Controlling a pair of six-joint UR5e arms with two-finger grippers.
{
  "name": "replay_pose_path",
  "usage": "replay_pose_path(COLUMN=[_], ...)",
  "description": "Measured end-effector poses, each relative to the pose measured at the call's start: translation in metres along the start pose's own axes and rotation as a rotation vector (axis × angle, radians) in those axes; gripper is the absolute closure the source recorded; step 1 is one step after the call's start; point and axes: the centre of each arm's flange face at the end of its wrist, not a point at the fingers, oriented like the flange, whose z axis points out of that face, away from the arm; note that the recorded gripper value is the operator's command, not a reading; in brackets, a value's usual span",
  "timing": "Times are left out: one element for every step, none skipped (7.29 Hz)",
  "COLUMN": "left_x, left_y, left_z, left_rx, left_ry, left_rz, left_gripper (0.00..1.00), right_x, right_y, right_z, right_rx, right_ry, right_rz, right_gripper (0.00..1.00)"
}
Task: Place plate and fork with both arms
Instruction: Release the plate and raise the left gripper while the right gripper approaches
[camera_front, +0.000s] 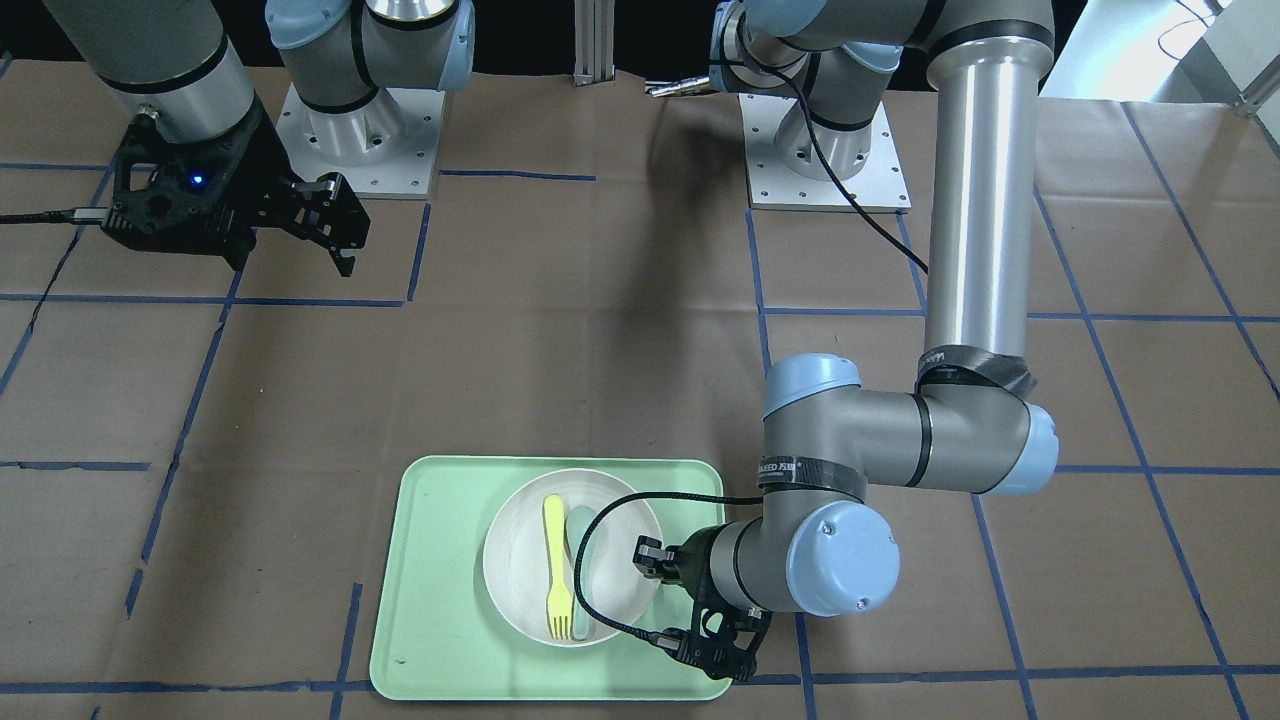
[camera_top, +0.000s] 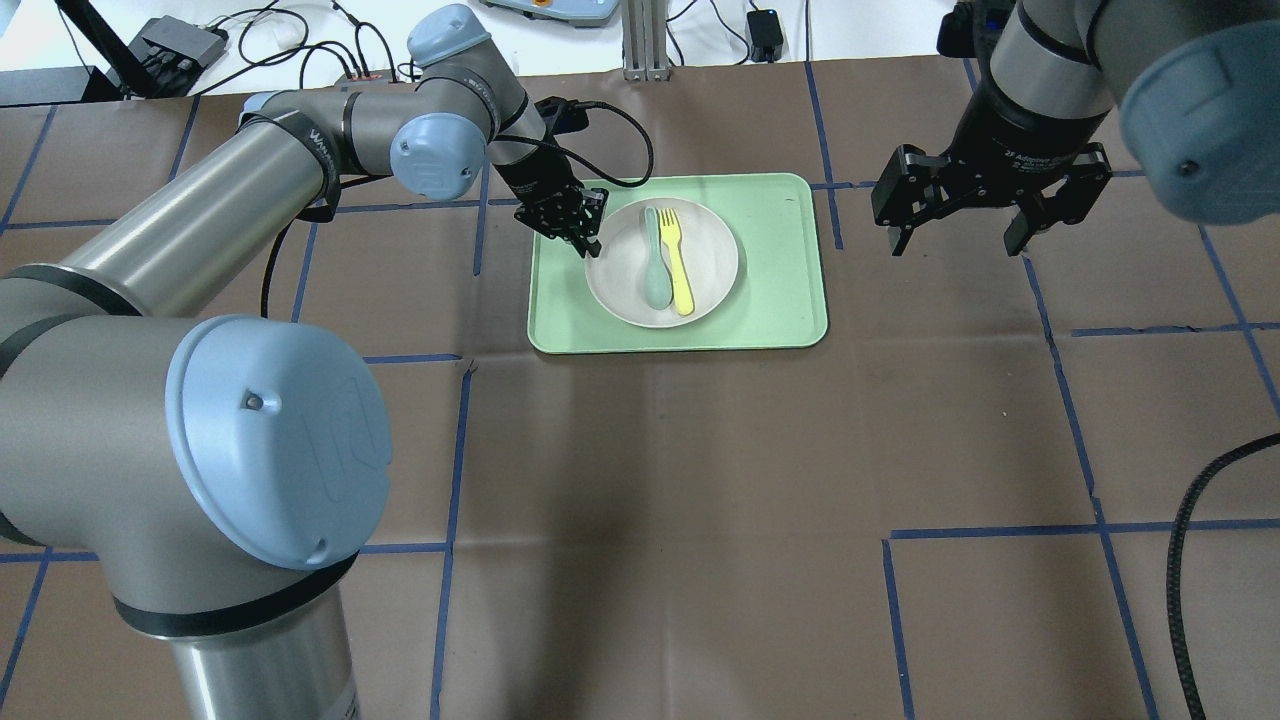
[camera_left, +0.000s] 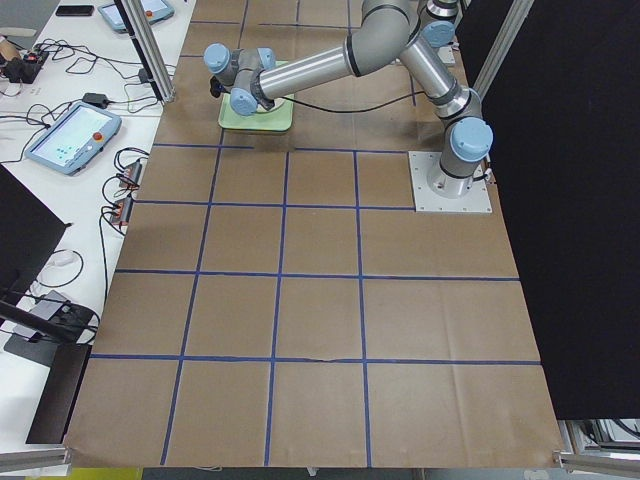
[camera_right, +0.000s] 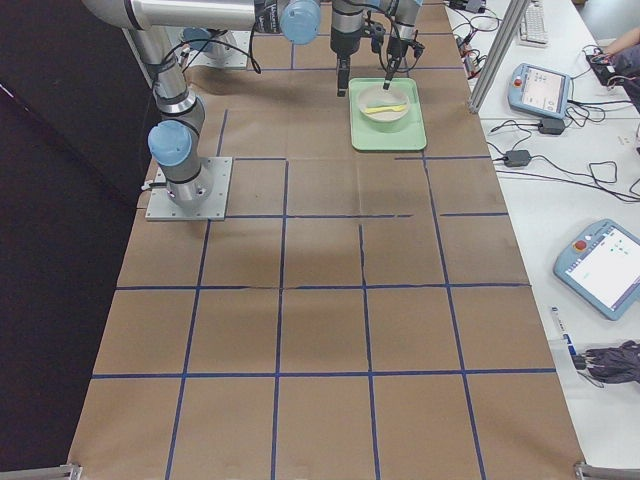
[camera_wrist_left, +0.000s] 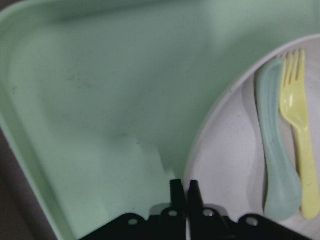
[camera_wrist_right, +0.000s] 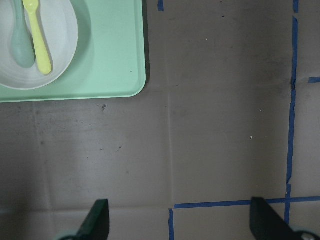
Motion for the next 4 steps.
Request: replay_pose_path(left_x=[0.004,0.010,0.019,0.031], left_y=[0.003,0.010,0.022,0.043], left_z=[-0.006,-0.023,-0.050,-0.086], left_rx=[-0.003,-0.014,-0.030,-0.056], left_ry=[-0.002,-0.021,-0.078,-0.141], left_rz=[-0.002,-0.005,-0.005,-0.007], left_gripper=[0.00,0.00,0.00,0.00], right_x=[0.000,0.000,0.000,0.000], right_y=[0.000,0.000,0.000,0.000], right_z=[0.000,0.000,0.001,0.000], right_rx=[0.000,-0.001,-0.001,-0.001], right_ry=[0.000,0.000,0.000,0.000], right_rz=[0.000,0.000,0.000,0.000], right_gripper=[0.00,0.00,0.00,0.00])
